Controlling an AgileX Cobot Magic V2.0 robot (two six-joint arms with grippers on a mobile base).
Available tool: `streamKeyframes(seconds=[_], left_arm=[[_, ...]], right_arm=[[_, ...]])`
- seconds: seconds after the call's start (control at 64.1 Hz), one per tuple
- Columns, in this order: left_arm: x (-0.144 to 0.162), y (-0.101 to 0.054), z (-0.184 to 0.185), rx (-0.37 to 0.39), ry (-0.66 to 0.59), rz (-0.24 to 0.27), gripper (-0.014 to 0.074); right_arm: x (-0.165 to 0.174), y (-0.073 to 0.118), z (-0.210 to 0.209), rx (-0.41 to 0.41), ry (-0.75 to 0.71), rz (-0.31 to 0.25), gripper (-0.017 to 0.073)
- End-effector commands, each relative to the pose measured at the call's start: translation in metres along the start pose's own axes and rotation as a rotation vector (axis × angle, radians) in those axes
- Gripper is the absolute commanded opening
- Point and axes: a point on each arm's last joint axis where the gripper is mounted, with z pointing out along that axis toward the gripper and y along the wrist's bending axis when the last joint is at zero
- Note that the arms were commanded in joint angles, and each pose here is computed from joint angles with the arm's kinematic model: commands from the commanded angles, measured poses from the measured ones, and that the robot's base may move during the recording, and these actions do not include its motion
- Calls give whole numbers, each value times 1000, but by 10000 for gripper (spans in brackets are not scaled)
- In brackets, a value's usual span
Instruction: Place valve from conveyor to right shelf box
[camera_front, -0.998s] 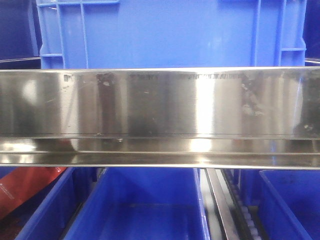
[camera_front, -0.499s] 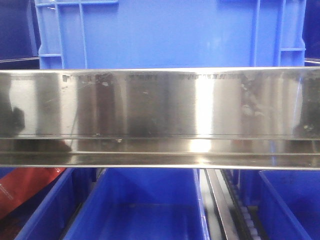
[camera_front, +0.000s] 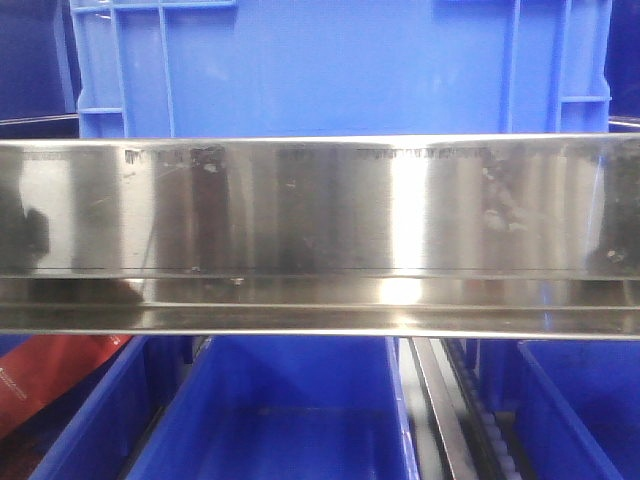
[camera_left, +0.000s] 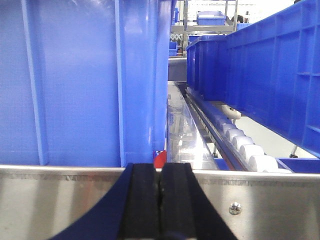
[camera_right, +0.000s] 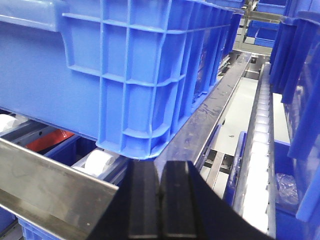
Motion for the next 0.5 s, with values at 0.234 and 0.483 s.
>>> streamKeyframes(seconds=[0.234, 0.483], left_arm=[[-3, 0, -1, -1, -30, -10, -111], [-3, 0, -1, -1, -30, -10, -111]], right_arm=[[-2, -1, -1, 12, -26, -8, -162], [-9, -10, -2, 146, -104, 6, -162]])
